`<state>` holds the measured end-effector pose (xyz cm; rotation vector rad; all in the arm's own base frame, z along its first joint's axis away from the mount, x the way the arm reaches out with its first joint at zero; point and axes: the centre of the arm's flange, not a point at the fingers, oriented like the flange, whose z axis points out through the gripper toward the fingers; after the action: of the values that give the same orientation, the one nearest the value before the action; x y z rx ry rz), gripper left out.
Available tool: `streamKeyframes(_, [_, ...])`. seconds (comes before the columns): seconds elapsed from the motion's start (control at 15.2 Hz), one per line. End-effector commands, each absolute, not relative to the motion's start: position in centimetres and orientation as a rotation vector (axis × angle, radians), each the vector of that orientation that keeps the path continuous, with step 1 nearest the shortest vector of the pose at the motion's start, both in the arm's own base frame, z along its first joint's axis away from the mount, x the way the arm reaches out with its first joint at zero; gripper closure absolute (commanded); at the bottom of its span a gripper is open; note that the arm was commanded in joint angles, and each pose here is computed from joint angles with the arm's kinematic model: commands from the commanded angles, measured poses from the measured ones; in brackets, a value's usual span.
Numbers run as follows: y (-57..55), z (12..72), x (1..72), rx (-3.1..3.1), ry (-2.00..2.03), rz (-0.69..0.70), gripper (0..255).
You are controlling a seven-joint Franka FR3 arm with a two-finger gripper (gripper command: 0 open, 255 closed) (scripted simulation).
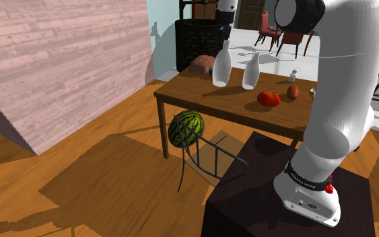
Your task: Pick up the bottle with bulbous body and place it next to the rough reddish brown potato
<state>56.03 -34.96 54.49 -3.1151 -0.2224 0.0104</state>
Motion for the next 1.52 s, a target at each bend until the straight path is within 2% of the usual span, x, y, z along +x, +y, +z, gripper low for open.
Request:
streamKeyframes(0.0, [-34.9,55.6,56.0,-3.115,-0.222,0.010,255])
streamKeyframes(0.2, [-34.9,56.7,56.0,-3.115,-0.222,0.010,255])
streamKeyframes(1.45, [-49.1,56.8,35.3,-3.115,-0.222,0.010,255])
